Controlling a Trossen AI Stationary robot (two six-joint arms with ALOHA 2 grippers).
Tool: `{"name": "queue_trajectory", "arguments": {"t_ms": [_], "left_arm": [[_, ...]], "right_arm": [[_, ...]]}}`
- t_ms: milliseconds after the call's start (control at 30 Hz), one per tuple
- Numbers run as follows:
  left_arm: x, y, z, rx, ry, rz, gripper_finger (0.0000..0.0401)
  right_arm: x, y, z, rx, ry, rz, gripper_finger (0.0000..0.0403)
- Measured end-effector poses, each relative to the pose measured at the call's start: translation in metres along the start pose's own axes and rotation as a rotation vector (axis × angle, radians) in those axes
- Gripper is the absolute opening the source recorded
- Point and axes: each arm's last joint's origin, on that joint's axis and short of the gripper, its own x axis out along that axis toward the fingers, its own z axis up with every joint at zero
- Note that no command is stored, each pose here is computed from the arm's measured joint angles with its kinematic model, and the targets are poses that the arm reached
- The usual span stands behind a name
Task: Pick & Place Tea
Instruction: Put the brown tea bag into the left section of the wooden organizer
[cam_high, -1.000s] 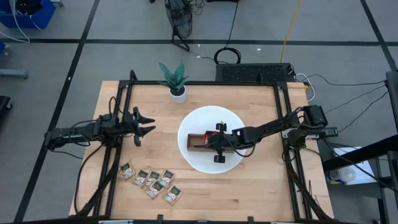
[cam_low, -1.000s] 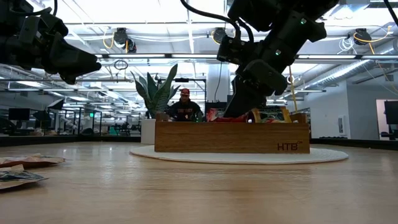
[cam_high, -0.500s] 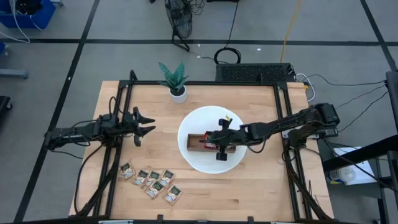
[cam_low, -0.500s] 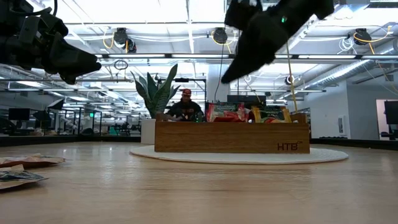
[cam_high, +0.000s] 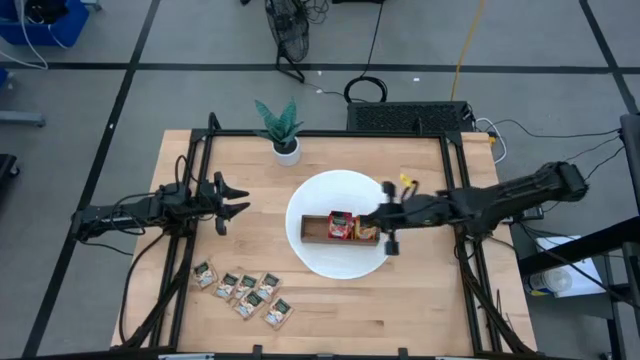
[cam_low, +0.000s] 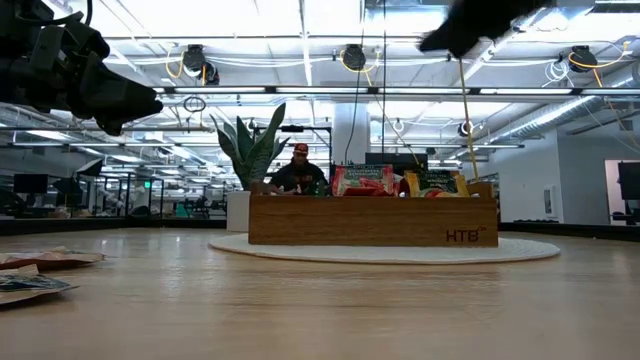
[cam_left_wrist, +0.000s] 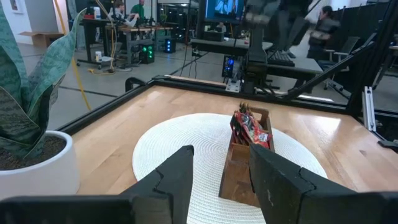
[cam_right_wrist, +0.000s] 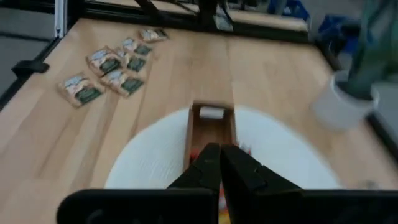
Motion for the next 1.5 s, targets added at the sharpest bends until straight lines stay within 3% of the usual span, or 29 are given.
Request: {"name": "queue_trajectory", "arguments": {"t_ms": [133,367,533,700,967,1167,1500], "left_arm": [[0.0,0.0,0.0,0.0,0.0,0.0,0.0157],[0.0,0.0,0.0,0.0,0.0,0.0,0.0157],[0.0,0.0,0.0,0.0,0.001,0.0,0.0157],[0.0,0.0,0.0,0.0,0.0,0.0,0.0157],[0.0,0.0,0.0,0.0,0.001,0.0,0.0157],[0.0,0.0,0.0,0.0,0.0,0.0,0.0157],[0.0,0.0,0.002,-0.001,-0.022,-0.002,0.0157]], "right_arm": [[-0.01,-0.003,-0.046,0.093,-0.102,0.01,0.0001],[-0.031,-0.013,-0.105,0.143,-0.503,0.068,0.0004],[-0.039,-0.025,-0.132,0.169,-0.572,0.069,0.0002],[-0.047,-0.032,-0.131,0.146,-0.631,0.076,0.0003],[-0.055,-0.036,-0.137,0.092,-0.604,0.057,0.0002],[-0.054,-0.036,-0.142,0.163,-0.548,0.078,0.0001],[-0.053,-0.036,-0.142,0.169,-0.546,0.079,0.0004]]}}
